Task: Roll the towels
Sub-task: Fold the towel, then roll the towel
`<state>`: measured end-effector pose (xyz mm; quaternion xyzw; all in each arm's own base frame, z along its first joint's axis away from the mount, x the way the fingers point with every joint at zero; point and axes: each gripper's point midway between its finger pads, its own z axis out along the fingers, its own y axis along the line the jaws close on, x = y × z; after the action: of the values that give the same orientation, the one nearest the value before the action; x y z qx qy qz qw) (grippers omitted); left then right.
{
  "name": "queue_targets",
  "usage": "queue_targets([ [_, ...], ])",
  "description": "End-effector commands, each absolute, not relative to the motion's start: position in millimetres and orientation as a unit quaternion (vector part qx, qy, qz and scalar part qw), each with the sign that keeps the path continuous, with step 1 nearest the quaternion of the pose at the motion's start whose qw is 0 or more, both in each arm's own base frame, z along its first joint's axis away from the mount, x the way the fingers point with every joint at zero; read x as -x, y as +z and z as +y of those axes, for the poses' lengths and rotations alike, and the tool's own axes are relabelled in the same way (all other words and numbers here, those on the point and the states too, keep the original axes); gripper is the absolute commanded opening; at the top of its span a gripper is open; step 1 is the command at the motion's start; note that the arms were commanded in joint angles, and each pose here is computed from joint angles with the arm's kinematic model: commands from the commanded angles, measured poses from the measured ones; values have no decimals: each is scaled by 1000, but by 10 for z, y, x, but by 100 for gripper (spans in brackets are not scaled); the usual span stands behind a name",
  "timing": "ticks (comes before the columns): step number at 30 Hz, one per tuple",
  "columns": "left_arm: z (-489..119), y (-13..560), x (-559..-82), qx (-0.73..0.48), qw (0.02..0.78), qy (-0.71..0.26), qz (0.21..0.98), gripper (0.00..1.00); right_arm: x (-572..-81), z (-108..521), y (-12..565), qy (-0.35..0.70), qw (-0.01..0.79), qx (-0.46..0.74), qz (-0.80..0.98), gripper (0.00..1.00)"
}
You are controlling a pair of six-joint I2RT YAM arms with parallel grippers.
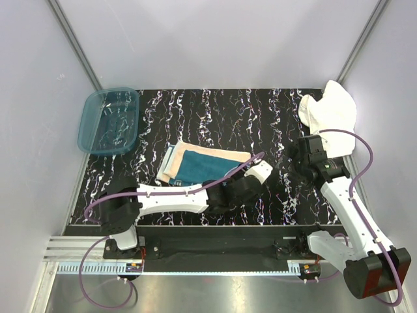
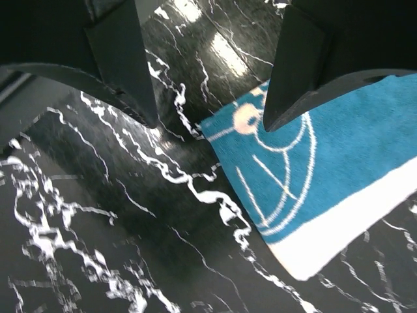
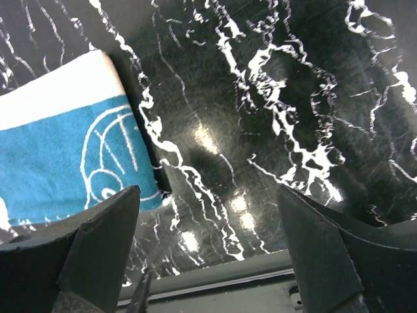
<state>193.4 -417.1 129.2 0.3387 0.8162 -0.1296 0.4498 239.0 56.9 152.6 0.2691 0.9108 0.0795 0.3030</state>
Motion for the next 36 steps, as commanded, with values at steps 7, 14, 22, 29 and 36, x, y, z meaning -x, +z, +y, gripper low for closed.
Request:
queue_targets([
  [7, -4356, 1007, -1799, -366, 414, -156, 819, 53, -2437, 663, 1567, 110, 307, -270, 906, 92],
  [14, -4427, 731, -1861, -379, 393, -120, 829, 53, -2410, 656, 1505, 106, 299, -274, 908, 92],
  [22, -4284, 456, -2020, -362, 384, -89, 845, 55, -2417, 679, 1446, 108, 291, -275, 910, 92],
  [29, -4179, 621, -2115, -355, 409, -69, 838, 56, -2448, 710, 1409, 114, 290, -274, 910, 92],
  [36, -4202, 527, -2129, -365, 404, -58, 837, 60, -2467, 754, 1328, 120, 276, -274, 913, 91],
])
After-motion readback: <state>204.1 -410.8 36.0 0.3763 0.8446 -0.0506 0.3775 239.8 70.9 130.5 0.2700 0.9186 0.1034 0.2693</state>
